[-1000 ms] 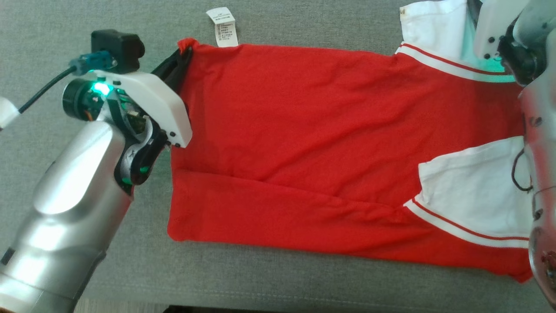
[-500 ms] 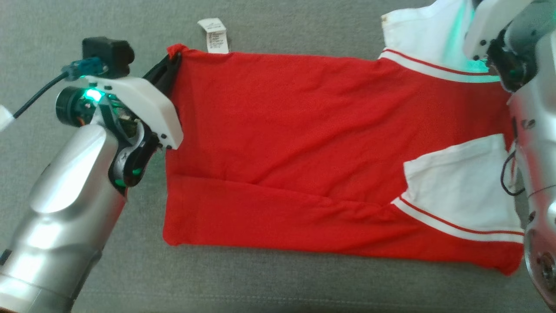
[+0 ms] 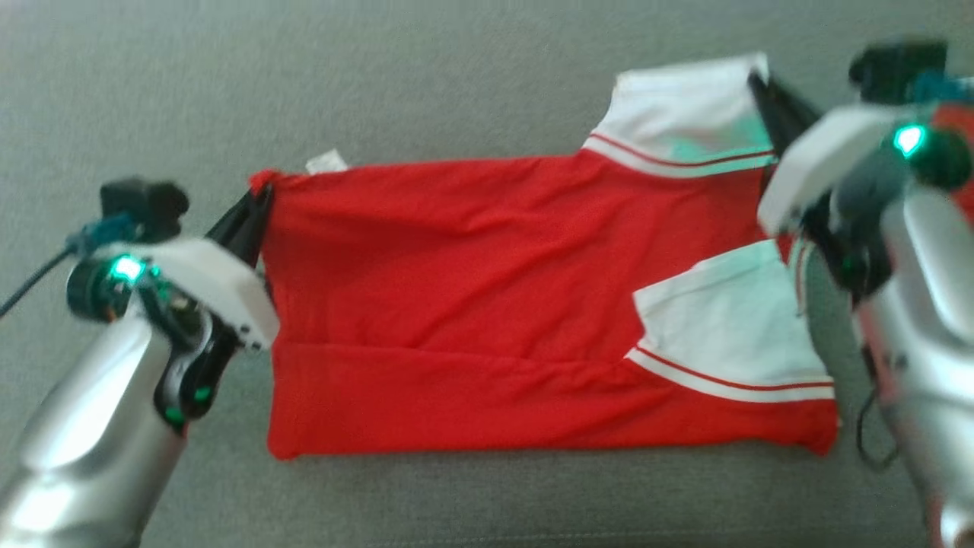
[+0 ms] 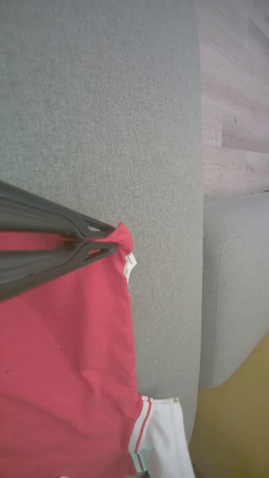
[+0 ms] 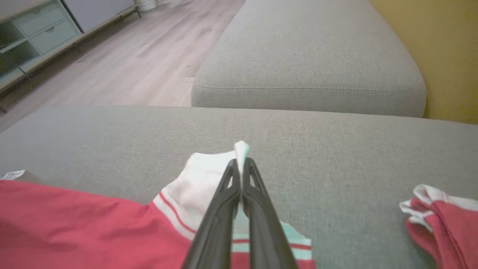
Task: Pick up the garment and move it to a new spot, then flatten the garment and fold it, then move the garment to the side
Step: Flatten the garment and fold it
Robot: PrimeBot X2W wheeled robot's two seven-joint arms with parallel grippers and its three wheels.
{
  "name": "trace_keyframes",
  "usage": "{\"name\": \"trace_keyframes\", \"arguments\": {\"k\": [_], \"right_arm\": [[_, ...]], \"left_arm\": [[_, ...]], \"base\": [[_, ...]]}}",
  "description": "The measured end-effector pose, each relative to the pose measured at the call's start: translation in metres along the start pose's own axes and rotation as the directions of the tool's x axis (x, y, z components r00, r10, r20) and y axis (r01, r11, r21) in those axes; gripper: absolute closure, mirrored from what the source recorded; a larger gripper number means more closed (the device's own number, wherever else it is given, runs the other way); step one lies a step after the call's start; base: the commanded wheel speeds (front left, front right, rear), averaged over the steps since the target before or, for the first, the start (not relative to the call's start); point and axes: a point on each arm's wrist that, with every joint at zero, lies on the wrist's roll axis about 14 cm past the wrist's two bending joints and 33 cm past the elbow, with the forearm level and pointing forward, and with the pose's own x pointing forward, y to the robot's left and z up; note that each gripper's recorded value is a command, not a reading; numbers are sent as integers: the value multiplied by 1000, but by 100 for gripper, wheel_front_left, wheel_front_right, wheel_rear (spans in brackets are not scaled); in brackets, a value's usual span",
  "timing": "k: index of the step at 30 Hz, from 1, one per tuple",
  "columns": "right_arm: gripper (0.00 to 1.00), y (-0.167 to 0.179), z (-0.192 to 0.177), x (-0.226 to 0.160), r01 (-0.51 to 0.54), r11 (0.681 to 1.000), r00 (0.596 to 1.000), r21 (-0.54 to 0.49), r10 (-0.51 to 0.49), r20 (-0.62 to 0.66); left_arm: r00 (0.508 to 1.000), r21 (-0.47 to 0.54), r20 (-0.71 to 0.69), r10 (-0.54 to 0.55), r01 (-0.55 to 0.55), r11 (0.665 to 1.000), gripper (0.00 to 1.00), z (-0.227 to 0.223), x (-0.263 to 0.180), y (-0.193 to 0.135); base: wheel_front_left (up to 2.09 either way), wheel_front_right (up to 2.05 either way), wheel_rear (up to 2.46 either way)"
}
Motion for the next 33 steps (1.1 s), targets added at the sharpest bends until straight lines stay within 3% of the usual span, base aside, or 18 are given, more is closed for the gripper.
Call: {"name": "trace_keyframes", "arguments": {"k": [8,16,23,31,32,33], "right_arm": [[100,4,-24,-64,6,999,999,41,-8,49],[100,13,-61,-107,50,991,998,120,-54,31],[100,15,-92,-128,109,972,994,207,-108,-18],[100,14,-105,-137,150,967,989,206,-145,-38],[85,13,-105,-137,154,966,988,206,-150,-36],[60,12,-104,-138,156,966,988,208,-153,-32]], "left_arm": [[995,-10,92,33,-32,999,100,5,-29,-5],[994,-52,88,60,-56,997,100,-25,-49,-9],[991,-78,90,98,-91,993,100,-42,-57,-5],[986,-88,113,125,-115,989,100,-55,-67,-8],[985,-93,114,127,-116,989,100,-56,-69,-10],[985,-100,118,129,-117,988,100,-58,-71,-11]], "base": [[0,0,0],[0,0,0],[0,0,0],[0,0,0],[0,0,0],[0,0,0]]}}
